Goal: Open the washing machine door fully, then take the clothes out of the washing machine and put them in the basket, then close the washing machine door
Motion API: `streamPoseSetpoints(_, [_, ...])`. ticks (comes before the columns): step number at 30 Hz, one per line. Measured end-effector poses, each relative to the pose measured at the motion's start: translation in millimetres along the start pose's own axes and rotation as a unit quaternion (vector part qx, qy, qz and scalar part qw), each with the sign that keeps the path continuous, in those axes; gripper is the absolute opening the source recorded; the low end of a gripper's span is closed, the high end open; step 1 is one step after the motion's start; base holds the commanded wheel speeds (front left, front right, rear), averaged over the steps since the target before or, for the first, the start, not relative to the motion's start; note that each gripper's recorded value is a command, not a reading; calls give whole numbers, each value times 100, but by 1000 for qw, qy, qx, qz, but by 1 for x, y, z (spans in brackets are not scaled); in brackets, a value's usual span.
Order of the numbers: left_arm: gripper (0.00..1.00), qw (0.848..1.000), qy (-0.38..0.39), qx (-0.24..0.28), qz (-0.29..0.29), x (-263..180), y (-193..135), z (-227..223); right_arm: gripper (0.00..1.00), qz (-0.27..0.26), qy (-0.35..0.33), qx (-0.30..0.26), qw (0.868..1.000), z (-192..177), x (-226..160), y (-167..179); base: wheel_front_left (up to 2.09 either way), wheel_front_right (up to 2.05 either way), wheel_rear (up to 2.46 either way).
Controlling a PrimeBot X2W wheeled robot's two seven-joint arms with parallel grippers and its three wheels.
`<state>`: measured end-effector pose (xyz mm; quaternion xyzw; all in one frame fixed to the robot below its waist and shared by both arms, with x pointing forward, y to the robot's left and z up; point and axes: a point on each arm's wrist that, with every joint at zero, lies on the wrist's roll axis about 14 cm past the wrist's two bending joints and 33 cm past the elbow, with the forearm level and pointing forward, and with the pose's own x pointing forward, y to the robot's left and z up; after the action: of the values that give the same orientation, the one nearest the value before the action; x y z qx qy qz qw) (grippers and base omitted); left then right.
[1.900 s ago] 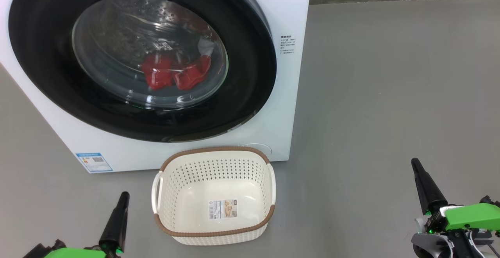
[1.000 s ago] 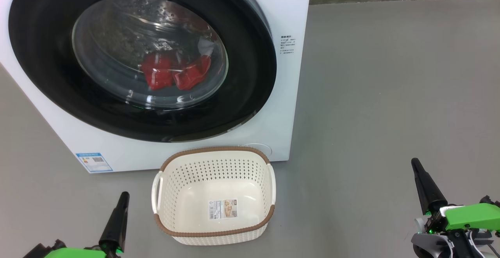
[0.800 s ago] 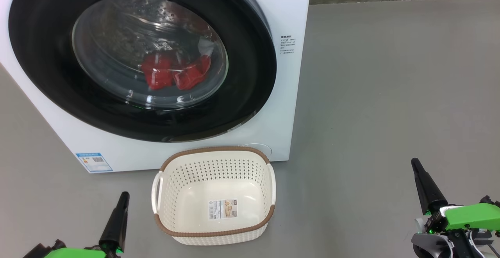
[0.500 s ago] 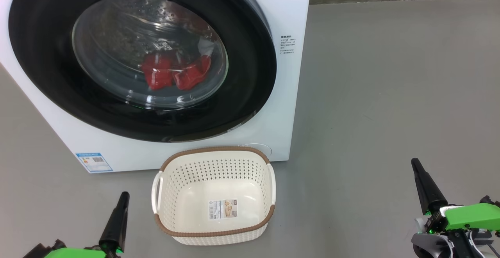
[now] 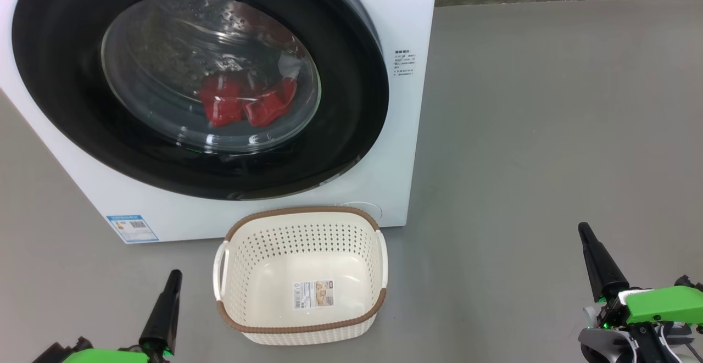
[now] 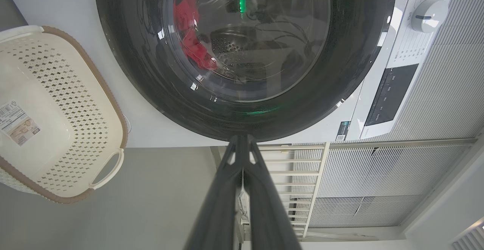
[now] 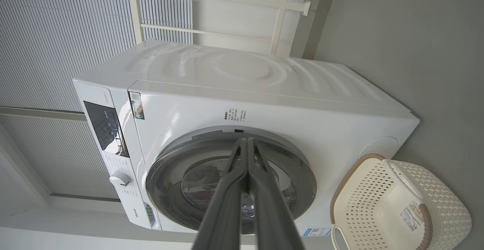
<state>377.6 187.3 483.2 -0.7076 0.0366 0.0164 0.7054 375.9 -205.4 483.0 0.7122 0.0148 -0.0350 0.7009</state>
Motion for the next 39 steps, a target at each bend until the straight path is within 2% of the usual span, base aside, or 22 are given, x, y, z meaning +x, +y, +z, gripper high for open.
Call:
streamPoseSetpoints(10, [0, 1000, 0, 0, 0, 0, 0, 0, 0, 0, 0, 0, 1000, 0, 0, 0, 0, 0, 0])
streamPoseSetpoints(11, [100, 1000, 0, 0, 2, 0, 2, 0, 100, -2, 0, 1, 1000, 0, 0, -1, 0, 0, 0])
streamPoseSetpoints(18, [100, 998, 5, -16, 67, -18, 45, -10, 100, -76, 2, 18, 997, -10, -23, -51, 0, 0, 0])
streamPoseSetpoints(28, [100, 998, 7, -6, 64, -16, 43, -16, 100, -74, 4, 7, 997, -14, -21, -50, 0, 0, 0])
streamPoseSetpoints(39, [100, 998, 11, 41, 52, -8, 33, -19, 100, -61, 15, -56, 996, -19, -12, -40, 0, 0, 0])
